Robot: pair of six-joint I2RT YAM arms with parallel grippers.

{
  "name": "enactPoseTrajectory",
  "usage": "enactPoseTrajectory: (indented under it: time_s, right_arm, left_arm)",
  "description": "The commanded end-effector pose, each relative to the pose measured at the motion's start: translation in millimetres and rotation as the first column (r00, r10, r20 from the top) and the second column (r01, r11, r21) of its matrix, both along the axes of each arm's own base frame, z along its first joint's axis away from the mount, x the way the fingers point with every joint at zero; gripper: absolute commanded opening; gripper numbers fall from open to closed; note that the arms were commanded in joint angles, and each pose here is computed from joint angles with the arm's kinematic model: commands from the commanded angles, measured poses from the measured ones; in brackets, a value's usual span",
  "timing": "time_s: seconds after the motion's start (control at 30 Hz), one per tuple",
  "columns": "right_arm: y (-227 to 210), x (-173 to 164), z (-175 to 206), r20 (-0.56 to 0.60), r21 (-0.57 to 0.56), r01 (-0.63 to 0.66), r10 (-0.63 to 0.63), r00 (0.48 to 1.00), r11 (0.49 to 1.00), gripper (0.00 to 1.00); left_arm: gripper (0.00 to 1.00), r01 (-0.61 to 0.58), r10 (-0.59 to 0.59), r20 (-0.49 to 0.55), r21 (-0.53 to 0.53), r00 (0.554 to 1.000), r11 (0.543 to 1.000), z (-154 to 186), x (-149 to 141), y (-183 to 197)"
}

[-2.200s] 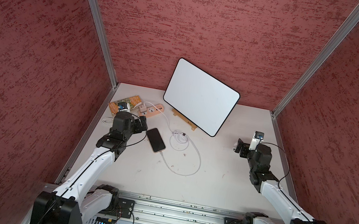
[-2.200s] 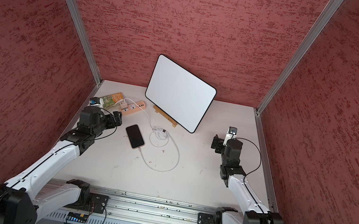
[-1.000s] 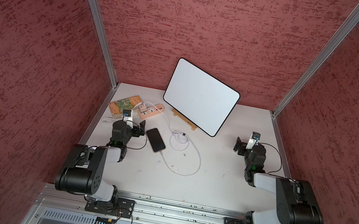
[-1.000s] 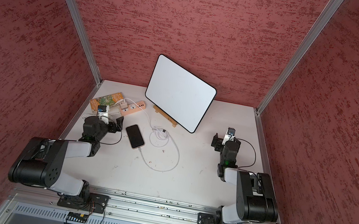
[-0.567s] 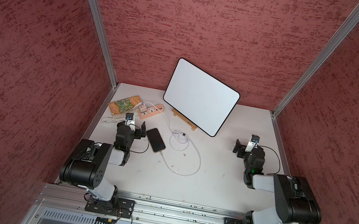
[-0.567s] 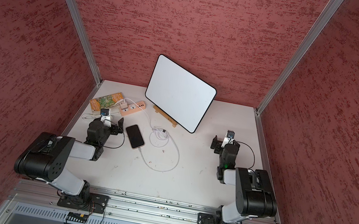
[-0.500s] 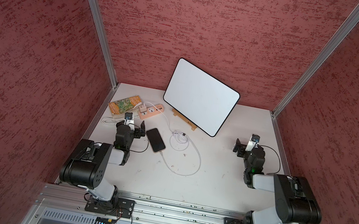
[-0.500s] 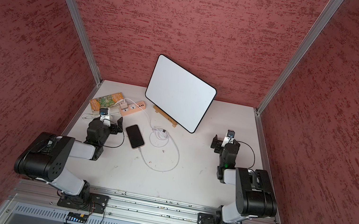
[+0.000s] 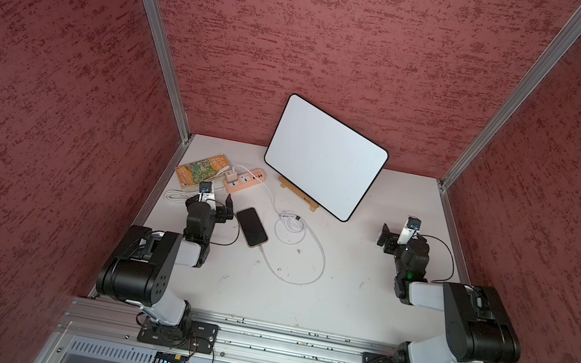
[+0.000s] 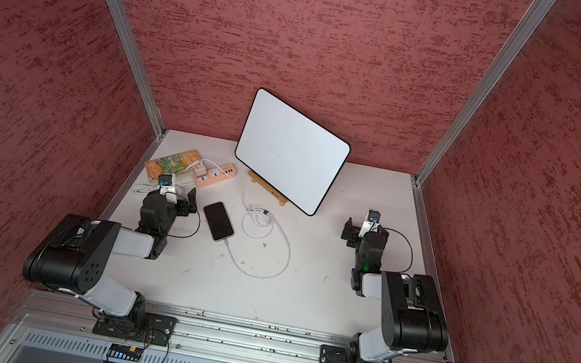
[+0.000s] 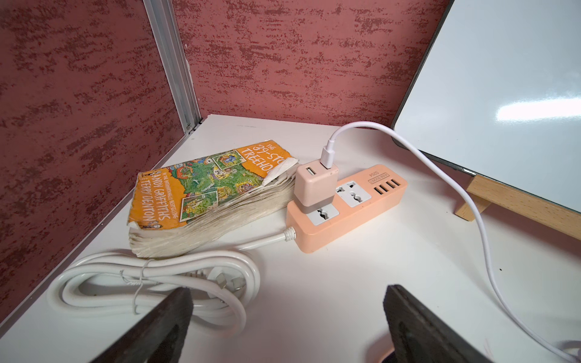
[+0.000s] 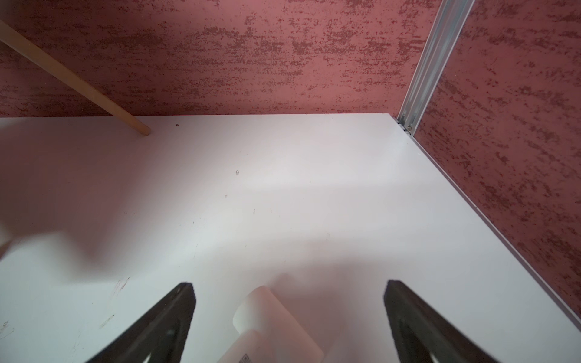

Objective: Plug the charging cable into the phone
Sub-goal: Reset both arms

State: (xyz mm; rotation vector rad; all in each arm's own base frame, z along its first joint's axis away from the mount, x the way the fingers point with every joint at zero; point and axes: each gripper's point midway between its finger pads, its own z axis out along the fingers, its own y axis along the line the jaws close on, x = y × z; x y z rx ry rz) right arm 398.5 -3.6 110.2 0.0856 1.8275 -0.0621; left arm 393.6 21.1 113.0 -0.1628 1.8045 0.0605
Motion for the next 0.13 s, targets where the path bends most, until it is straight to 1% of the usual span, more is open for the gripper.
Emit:
enactPoseTrajectory:
  time_s: [0.0, 0.1]
  right_arm:
    - [-1.9, 4.0, 8.0, 0.028, 0.011, 0.004, -0.005, 1.000, 1.000, 0.99]
    - [-3.3, 3.1, 10.3, 0.034, 0.011, 0.012, -0.013, 0.999, 1.000, 0.99]
  left_arm:
    - [1.00, 0.009, -0.009, 0.017, -0.017, 1.000, 1.000, 6.8, 4.8, 0.4]
    - [1.00, 0.009, -0.009, 0.019, -0.016, 1.000, 1.000, 6.9, 4.4, 0.1]
